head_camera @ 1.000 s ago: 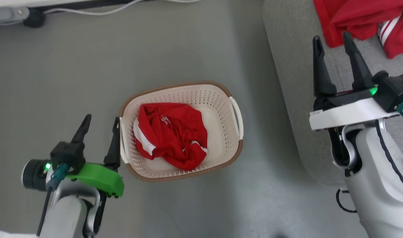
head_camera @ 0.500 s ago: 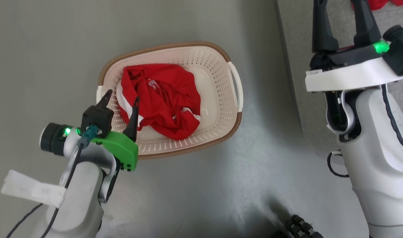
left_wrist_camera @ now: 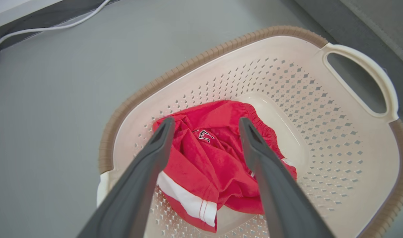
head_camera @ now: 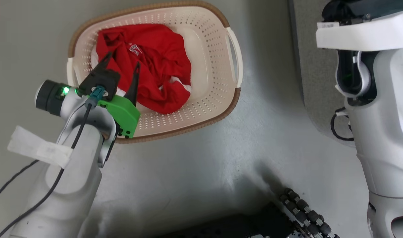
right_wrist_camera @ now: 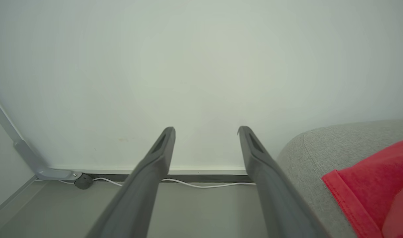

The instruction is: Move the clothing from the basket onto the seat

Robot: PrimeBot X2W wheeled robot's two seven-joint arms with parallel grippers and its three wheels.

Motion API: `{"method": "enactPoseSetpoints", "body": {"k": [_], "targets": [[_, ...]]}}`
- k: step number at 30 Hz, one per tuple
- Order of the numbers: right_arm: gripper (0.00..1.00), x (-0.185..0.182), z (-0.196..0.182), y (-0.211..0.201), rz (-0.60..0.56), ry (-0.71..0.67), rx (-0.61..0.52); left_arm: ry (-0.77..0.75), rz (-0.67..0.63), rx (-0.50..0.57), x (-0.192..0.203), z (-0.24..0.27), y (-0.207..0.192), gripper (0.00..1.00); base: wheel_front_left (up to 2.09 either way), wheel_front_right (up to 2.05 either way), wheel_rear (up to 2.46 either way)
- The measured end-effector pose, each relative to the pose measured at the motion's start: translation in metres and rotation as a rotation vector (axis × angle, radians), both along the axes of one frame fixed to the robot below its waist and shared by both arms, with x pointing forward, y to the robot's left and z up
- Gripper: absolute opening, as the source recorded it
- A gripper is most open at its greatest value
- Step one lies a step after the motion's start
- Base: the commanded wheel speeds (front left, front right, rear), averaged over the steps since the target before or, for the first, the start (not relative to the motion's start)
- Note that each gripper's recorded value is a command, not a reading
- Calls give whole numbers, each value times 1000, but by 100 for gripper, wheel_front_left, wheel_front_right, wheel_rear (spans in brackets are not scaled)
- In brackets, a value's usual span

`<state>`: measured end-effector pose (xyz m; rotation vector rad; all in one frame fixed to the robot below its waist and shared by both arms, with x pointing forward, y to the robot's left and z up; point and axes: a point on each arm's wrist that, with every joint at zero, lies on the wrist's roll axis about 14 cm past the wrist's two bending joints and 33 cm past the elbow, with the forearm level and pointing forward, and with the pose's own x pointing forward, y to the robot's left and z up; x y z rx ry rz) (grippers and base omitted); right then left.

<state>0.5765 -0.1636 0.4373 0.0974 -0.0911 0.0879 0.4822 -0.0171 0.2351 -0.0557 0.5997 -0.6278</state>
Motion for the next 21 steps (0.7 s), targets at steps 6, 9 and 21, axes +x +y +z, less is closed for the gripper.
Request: {"method": "enactPoseSetpoints", "body": {"k": [6,9,21], "targets": [[100,9,-26,1,3,32,-4,89,-91,9,-22,-39,-13,100,0,0,0],[100,11,-34,0,5,44,-8,114,-142,22,-33,-53,-19,100,0,0,0],[100,18,-46,2,26,53,-20,207,-309,101,-56,-92,-34,100,0,0,0]]}}
